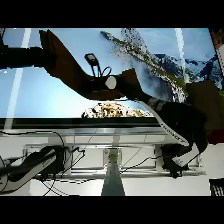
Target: Fold the clothes and pants, and hang the long-sleeved shirts on hangers.
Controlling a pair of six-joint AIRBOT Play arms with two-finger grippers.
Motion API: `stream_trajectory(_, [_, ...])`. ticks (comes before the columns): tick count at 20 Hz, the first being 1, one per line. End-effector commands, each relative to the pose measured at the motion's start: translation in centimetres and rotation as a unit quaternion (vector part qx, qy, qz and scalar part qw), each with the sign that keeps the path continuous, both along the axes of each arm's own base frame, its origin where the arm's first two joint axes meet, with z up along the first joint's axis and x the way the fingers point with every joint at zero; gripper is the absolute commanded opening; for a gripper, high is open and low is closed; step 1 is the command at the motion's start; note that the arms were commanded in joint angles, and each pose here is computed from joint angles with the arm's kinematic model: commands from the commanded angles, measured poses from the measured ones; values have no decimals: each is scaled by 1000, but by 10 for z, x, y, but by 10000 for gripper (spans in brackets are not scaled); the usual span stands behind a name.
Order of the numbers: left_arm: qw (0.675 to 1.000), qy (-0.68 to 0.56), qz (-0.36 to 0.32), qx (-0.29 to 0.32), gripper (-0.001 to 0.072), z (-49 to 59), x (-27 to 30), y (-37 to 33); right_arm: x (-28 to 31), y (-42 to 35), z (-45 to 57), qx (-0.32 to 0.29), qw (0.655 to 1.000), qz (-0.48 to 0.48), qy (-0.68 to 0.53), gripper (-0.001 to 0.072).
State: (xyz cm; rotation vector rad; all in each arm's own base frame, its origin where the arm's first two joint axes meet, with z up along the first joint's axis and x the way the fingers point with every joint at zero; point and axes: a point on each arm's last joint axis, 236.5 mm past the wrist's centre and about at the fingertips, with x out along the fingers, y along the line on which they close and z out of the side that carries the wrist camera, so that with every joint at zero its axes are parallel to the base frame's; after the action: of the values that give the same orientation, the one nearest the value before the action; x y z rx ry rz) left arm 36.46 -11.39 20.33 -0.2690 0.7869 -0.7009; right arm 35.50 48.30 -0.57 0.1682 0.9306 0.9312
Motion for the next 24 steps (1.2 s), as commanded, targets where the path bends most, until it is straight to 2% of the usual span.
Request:
stream_trajectory(1, [1000,9,-23,-2,19,-5,-3,-17,-9,12,3,-48,993,67,-79,13])
stream_trajectory(4, [999,20,-41,-7,19,-22,10,-40,28,-59,-4,-160,976,85,-118,13])
stream_trajectory(7, [996,44,-76,-11,19,-54,21,-87,72,-166,-6,-241,967,40,-75,12])
stream_trajectory(10, [990,75,-120,-15,19,-99,20,-155,110,-271,7,-254,966,-50,-24,12])
stream_trajectory(13, [991,47,-126,-25,21,-136,30,-230,125,-354,12,-248,960,-125,25,12])
stream_trajectory(14, [992,36,-120,-19,140,-150,33,-248,122,-378,9,-252,957,-140,47,12])
stream_trajectory(15, [992,35,-121,-15,559,-160,31,-261,119,-397,5,-255,953,-151,65,12])
stream_trajectory(16, [991,36,-130,-8,698,-169,25,-269,118,-417,1,-257,949,-166,76,12])
stream_trajectory(19, [989,6,-146,36,703,-173,26,-259,107,-459,-28,-240,939,-206,137,12])
stream_trajectory(21, [990,-12,-136,40,703,-158,35,-246,92,-452,-49,-173,946,-193,196,12])
stream_trajectory(22, [991,-21,-127,39,702,-149,41,-238,86,-434,-53,-114,954,-168,219,13])
stream_trajectory(23, [992,-29,-118,36,702,-140,46,-230,82,-415,-54,-52,956,-155,241,121])
stream_trajectory(24, [993,-35,-109,34,701,-132,51,-223,82,-401,-57,-9,952,-161,262,467])
